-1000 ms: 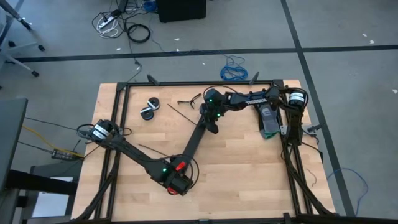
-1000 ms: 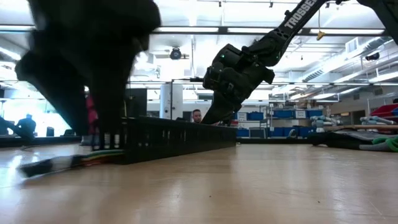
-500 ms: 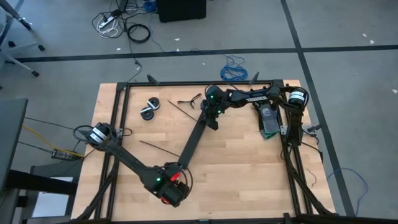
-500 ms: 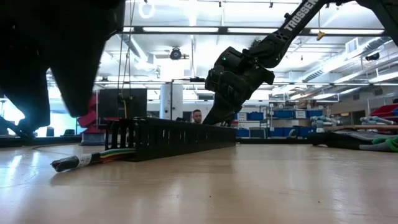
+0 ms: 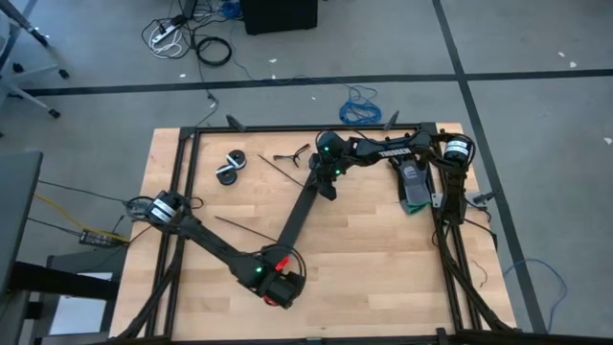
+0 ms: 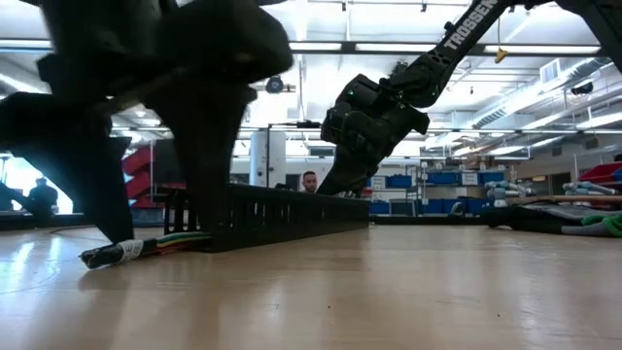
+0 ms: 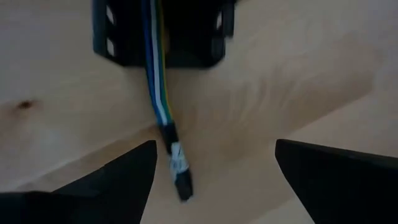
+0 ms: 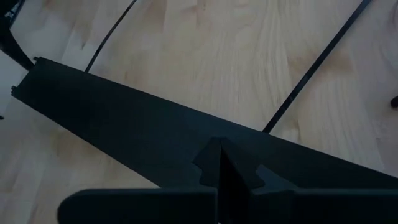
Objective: Ziptie cables
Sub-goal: Insert the black cover of the black cable duct
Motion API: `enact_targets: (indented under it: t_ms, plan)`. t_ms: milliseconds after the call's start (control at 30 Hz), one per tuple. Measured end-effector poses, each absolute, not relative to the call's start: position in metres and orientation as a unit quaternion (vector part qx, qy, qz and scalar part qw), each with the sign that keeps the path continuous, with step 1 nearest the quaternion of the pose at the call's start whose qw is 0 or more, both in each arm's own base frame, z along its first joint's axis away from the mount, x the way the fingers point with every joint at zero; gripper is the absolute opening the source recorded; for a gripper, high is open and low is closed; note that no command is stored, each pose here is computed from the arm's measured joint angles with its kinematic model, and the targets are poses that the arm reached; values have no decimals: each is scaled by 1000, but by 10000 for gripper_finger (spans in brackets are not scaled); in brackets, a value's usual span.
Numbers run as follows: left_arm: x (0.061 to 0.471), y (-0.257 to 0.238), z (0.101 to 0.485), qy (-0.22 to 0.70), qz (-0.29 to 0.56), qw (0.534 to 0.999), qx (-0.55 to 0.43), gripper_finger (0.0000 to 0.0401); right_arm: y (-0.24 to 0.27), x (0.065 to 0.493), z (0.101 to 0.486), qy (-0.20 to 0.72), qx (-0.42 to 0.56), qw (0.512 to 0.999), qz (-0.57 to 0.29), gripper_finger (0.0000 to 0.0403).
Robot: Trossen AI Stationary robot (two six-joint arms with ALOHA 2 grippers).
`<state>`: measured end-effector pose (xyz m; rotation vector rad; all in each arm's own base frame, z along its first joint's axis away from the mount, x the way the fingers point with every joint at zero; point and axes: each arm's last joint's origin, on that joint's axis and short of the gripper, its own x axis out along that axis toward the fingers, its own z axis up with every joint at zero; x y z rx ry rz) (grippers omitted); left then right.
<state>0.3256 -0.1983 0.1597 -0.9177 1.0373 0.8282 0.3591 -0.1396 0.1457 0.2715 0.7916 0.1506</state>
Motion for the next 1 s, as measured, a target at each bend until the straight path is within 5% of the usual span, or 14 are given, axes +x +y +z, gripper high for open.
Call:
enact_targets:
  t_ms: [733,1000]
  plan:
    - [343,-154,163,494,405,616,-462,324,-141,357,145,384,131,909,91,0]
    - [342,-139,175,485,413,634,-439,324,-148,353,144,382,146,907,95,0]
